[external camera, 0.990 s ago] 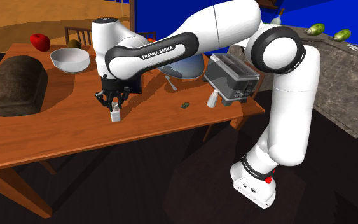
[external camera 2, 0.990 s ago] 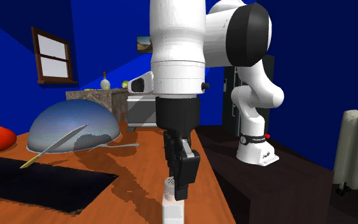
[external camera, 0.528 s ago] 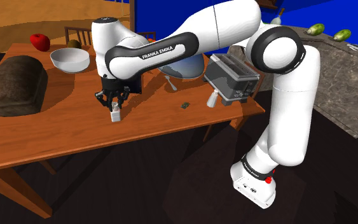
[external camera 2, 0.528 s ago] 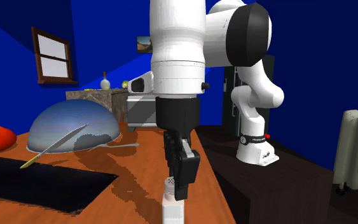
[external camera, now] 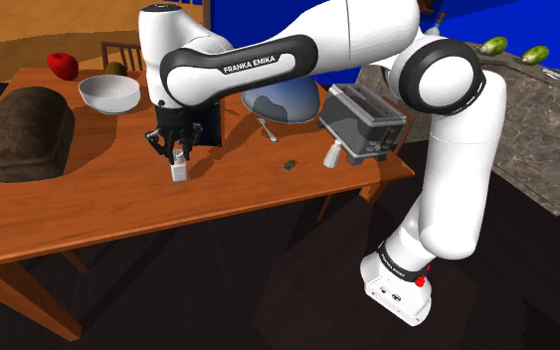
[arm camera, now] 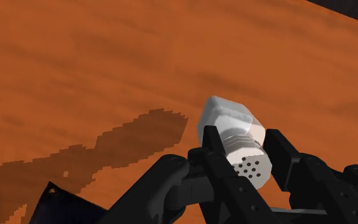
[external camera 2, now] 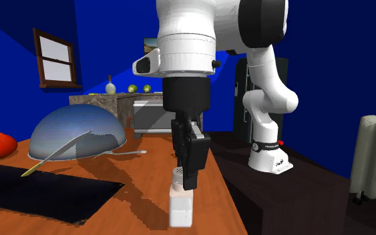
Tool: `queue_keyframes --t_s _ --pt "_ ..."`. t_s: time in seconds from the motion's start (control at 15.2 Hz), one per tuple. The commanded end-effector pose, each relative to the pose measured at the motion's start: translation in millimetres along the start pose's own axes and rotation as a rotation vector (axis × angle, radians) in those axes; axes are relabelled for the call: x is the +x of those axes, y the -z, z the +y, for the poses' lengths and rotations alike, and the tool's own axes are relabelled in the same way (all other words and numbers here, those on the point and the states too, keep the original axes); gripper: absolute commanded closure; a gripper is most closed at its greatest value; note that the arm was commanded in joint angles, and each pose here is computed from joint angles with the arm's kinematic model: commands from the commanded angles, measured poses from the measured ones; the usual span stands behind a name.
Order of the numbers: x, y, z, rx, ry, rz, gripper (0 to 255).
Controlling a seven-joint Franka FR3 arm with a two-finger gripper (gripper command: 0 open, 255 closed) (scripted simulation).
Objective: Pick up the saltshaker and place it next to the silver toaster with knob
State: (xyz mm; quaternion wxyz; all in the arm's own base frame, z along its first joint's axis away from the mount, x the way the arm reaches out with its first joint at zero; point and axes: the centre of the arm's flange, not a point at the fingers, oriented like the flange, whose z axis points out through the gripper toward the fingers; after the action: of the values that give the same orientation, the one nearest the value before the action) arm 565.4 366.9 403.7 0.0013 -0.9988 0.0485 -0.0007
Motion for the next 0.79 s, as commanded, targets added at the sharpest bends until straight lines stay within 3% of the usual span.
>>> queue_keyframes --t_s 0.0,0.73 --pt "-0.8 10.7 0.8 0.000 0.000 0.000 255" --pt "-0.7 68.7 0.7 0.000 0.000 0.000 255"
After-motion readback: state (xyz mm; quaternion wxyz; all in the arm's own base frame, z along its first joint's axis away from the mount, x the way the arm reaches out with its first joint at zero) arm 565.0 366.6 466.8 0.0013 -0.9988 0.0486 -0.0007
